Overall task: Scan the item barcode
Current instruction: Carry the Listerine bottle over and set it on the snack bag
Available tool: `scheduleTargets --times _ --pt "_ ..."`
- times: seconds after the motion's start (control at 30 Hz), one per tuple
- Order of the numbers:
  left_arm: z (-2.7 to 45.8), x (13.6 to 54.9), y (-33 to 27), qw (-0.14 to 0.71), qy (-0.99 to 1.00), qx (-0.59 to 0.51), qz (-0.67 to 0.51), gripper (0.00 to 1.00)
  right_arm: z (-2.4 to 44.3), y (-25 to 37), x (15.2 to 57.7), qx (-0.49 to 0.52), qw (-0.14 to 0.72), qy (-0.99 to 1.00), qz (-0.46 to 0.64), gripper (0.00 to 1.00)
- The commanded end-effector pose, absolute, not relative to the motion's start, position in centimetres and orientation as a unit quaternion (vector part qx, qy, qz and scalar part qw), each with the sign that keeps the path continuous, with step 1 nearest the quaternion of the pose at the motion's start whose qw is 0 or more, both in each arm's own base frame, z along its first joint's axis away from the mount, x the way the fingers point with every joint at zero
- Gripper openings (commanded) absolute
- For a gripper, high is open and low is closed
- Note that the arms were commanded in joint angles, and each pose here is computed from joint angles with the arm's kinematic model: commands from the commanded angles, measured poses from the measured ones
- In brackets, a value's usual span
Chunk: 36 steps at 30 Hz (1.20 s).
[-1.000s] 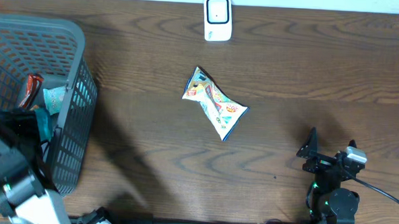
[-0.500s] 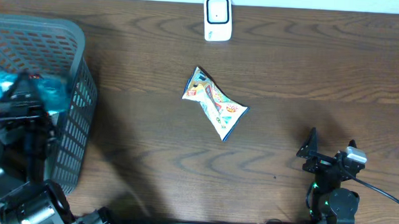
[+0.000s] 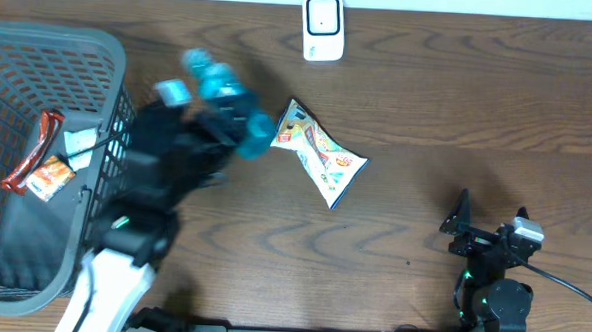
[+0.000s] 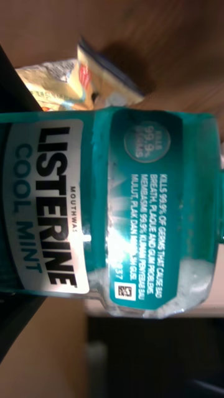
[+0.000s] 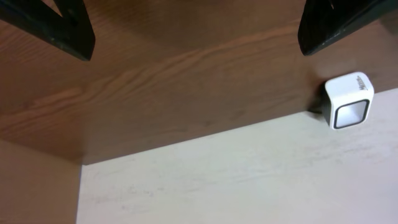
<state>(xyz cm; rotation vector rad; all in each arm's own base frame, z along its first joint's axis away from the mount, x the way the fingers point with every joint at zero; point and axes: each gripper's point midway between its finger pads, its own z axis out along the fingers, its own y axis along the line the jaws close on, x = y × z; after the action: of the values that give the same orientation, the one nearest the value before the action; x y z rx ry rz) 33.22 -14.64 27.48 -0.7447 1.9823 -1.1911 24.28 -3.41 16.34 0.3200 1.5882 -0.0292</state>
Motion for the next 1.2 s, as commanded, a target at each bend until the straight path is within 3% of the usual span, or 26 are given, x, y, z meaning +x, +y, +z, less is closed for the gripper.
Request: scheduleTargets --times 0.0,0.2,0.47,0.73,0.87,1.03,1.17 --pt "26.0 35.4 -18.4 0.404 0.795 -0.213 -0.398 0.44 16.2 -3.3 24.3 0.136 0.689 0.712 -0.016 0.99" --pt "18.3 38.6 -22.8 0.42 0.833 -0.177 -0.313 0.49 16.2 -3.3 24.3 0.136 0.689 0.712 -0.016 0.99" --pt "10.2 42.0 -24.8 0.406 0.841 -0.193 -0.299 0.58 16.2 -3.3 24.3 0.136 0.689 0.712 -0.016 0.99" --pt "0.8 39.9 -22.7 0.302 0.88 -0.284 -0.233 0.59 16.2 -3.3 24.3 0.136 0.688 0.712 -0.017 0.99" --pt "-0.2 39.2 -22.3 0.286 0.889 -0.285 -0.217 0.6 16.2 -3.3 24.3 0.136 0.688 0.712 -0.016 0.99" --pt "1.9 39.5 -22.8 0.294 0.881 -0.281 -0.24 0.97 16.2 -3.3 24.3 0.136 0.689 0.712 -0.016 0.99" --pt "5.9 39.5 -23.0 0.313 0.87 -0.274 -0.264 0.98 16.2 -3.3 24.3 0.136 0.689 0.712 -0.016 0.99"
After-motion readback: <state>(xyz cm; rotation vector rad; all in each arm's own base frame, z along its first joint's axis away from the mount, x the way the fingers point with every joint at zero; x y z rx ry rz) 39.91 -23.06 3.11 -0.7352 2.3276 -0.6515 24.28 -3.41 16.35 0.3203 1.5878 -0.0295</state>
